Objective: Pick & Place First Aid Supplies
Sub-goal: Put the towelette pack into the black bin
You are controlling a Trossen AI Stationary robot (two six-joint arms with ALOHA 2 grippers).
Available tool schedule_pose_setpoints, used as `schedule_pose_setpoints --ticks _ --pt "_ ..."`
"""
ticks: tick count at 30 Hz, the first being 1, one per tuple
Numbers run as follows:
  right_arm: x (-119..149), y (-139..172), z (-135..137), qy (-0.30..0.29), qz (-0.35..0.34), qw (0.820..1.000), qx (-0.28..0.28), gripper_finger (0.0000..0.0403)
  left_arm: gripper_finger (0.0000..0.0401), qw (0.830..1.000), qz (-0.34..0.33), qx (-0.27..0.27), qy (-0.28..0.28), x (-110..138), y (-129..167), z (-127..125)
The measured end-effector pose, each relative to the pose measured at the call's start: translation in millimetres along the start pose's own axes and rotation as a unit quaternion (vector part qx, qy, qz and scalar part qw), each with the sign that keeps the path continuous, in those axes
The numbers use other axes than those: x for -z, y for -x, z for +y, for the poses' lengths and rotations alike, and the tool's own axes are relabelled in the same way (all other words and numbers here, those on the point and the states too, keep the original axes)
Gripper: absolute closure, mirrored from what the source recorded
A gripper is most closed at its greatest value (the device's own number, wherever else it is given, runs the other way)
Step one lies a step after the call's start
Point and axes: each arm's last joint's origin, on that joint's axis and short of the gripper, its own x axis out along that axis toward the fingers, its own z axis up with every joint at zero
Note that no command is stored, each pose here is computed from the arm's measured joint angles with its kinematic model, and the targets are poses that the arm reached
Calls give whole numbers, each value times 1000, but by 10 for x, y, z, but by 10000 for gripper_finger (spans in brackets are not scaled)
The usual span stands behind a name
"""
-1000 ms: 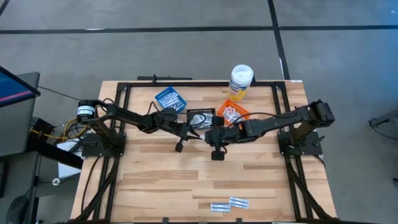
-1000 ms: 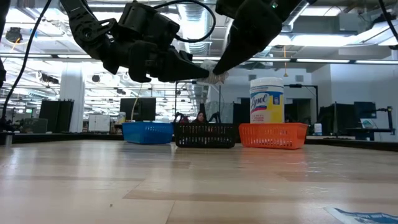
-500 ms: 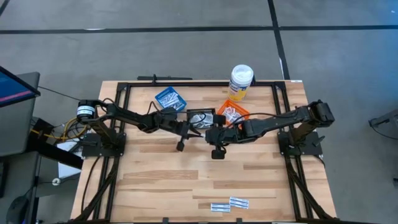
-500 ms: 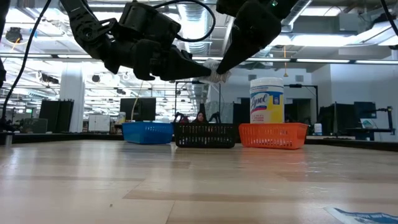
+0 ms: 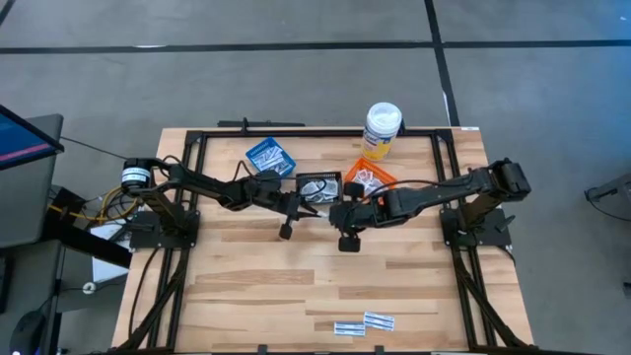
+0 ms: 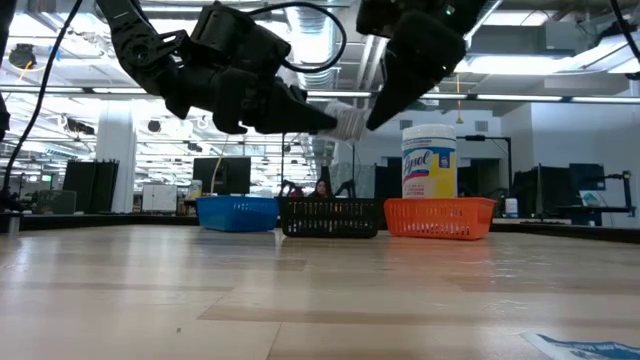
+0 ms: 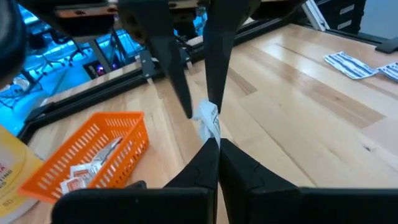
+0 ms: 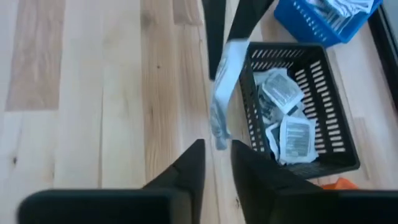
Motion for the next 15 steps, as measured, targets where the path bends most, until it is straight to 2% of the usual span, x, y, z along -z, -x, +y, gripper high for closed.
schedule_pose_setpoints --ticks 9,12,15 --pt "-71 -40 -110 -20 -28 999 3 262 394 1000 -5 12 -12 -2 0 -9" --pt "-73 -60 -147 -25 -24 998 -48 246 393 999 -6 13 -35 -2 0 -9" --pt "-82 -76 -182 -15 -26 994 -103 235 395 997 -7 15 -80 -7 -5 -22"
